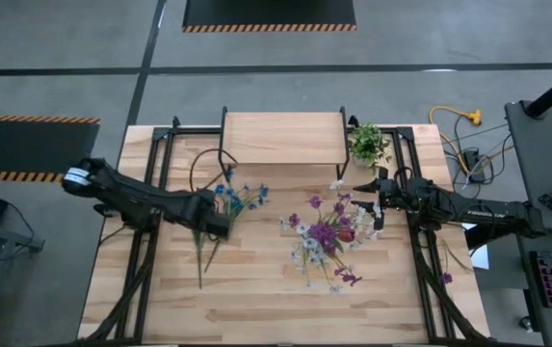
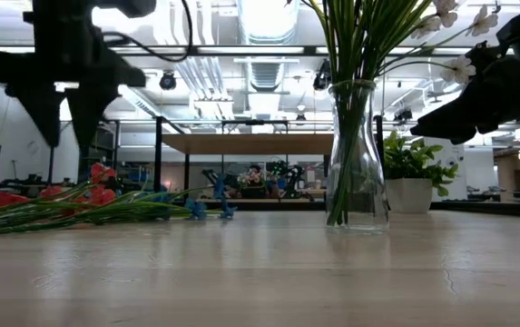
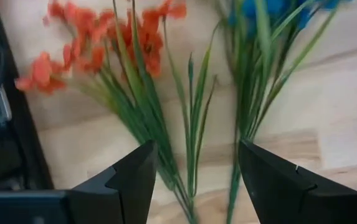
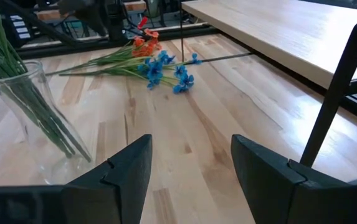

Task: Pick and place flowers into a vace then onto a shelf
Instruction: Put the orange flowers into the transparent vase

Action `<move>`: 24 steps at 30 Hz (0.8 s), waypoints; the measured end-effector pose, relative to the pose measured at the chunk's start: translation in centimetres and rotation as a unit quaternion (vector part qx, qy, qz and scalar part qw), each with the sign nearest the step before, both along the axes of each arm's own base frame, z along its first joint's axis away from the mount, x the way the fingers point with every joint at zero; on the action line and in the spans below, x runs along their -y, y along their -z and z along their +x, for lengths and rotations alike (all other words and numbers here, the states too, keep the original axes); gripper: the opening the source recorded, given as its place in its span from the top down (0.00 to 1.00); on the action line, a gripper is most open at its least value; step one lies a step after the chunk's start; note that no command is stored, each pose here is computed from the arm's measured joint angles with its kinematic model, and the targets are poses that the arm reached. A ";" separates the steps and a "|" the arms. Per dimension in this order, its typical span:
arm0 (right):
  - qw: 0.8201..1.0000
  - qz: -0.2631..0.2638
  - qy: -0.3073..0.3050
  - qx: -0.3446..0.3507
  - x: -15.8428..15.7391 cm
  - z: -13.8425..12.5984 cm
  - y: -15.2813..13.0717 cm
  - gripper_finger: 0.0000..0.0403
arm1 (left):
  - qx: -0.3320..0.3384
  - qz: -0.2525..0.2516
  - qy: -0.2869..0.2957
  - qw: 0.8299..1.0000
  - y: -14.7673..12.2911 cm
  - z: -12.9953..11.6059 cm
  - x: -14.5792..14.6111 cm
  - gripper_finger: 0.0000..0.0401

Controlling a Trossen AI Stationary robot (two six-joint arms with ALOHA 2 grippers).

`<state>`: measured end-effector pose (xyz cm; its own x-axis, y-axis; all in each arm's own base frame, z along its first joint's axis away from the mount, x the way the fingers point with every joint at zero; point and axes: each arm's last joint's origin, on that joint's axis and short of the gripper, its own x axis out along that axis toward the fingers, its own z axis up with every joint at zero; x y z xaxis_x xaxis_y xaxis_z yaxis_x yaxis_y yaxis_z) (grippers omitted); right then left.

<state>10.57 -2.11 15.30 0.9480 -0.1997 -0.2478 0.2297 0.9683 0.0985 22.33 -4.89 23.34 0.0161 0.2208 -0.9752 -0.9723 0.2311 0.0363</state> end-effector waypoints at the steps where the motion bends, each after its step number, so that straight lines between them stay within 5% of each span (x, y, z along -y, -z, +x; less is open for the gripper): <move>1: 1.000 0.000 0.000 0.000 0.0 0.0 0.0 0.48 | -0.008 -0.008 -0.007 1.000 0.3 0.1 0.1 0.48; 24: 1.000 0.002 -0.001 -0.007 0.0 0.1 0.2 0.48 | -0.117 -0.096 -0.071 0.986 5.3 1.0 3.1 0.48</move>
<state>10.63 -2.11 15.13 0.9447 -0.1969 -0.2622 0.2291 0.9684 0.0984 23.35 -7.95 18.05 -0.2314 0.0157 -0.9727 -0.9656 0.1180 0.2316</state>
